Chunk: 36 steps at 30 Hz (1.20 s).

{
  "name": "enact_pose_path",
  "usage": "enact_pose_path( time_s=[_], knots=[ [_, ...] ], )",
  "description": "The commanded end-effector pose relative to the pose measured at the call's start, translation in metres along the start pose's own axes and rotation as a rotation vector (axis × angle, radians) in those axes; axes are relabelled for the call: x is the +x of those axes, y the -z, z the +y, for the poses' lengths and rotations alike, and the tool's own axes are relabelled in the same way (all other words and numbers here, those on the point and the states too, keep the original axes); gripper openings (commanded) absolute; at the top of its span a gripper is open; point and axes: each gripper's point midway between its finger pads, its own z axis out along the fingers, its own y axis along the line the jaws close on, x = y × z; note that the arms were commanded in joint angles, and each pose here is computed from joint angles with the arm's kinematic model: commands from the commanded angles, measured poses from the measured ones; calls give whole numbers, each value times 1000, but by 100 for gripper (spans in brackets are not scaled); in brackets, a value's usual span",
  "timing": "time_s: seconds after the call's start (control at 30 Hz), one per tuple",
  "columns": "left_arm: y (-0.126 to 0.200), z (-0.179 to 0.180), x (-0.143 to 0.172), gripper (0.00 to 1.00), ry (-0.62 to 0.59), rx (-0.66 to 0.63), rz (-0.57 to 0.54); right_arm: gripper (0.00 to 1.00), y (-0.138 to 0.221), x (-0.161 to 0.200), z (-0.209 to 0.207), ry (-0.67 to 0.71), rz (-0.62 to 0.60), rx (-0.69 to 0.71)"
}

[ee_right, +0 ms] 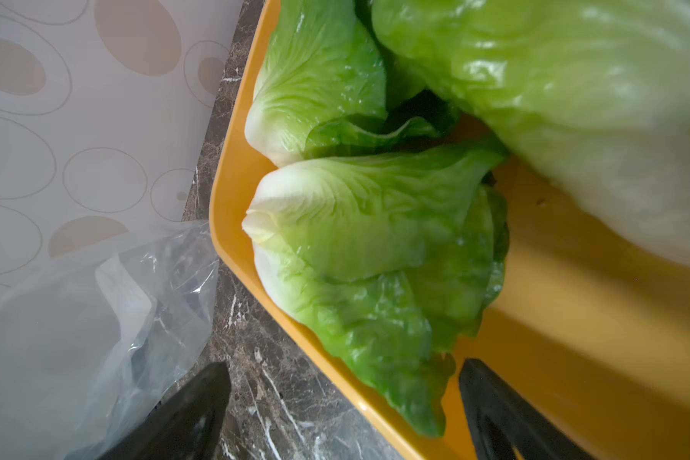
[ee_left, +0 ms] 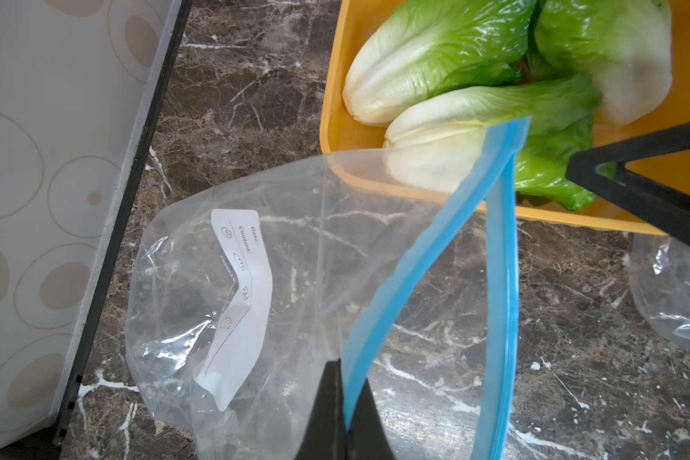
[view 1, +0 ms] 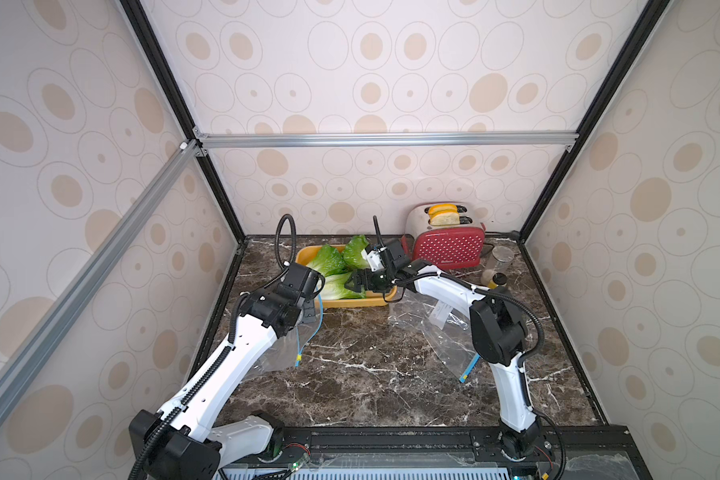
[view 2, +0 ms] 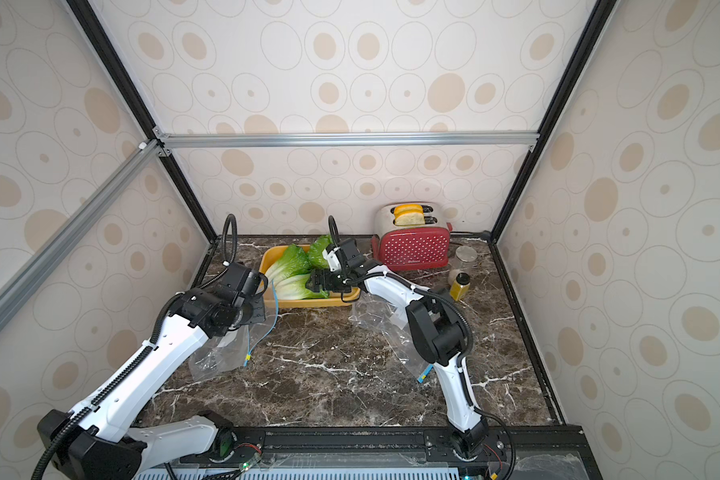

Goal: Put the chinese cabbages into a zipper bag and zip it
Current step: Pick up the Chinese cabbage from the basket.

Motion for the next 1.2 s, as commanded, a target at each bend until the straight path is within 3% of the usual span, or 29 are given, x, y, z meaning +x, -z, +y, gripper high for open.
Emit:
enact_pose_path(
  time_s=[0.0, 0.37, 0.57, 0.77, 0.9, 1.17],
  knots=[
    [2, 3, -5, 0, 13, -6, -29, 89, -9, -6, 6, 40, 4, -58],
    [-1, -1, -7, 0, 37, 15, -45, 68, -38, 0, 2, 23, 40, -133],
    [0, -5, -9, 0, 49, 41, -53, 48, -46, 1, -5, 16, 49, -129],
    [3, -4, -11, 0, 54, 42, -61, 20, -43, -2, 2, -8, 29, -158],
    [6, -2, -11, 0, 55, 41, -68, 9, -31, -8, 11, -13, 0, -176],
    [10, 1, -11, 0, 48, 40, -75, 2, 2, -24, 39, -22, -75, -228]
  ],
)
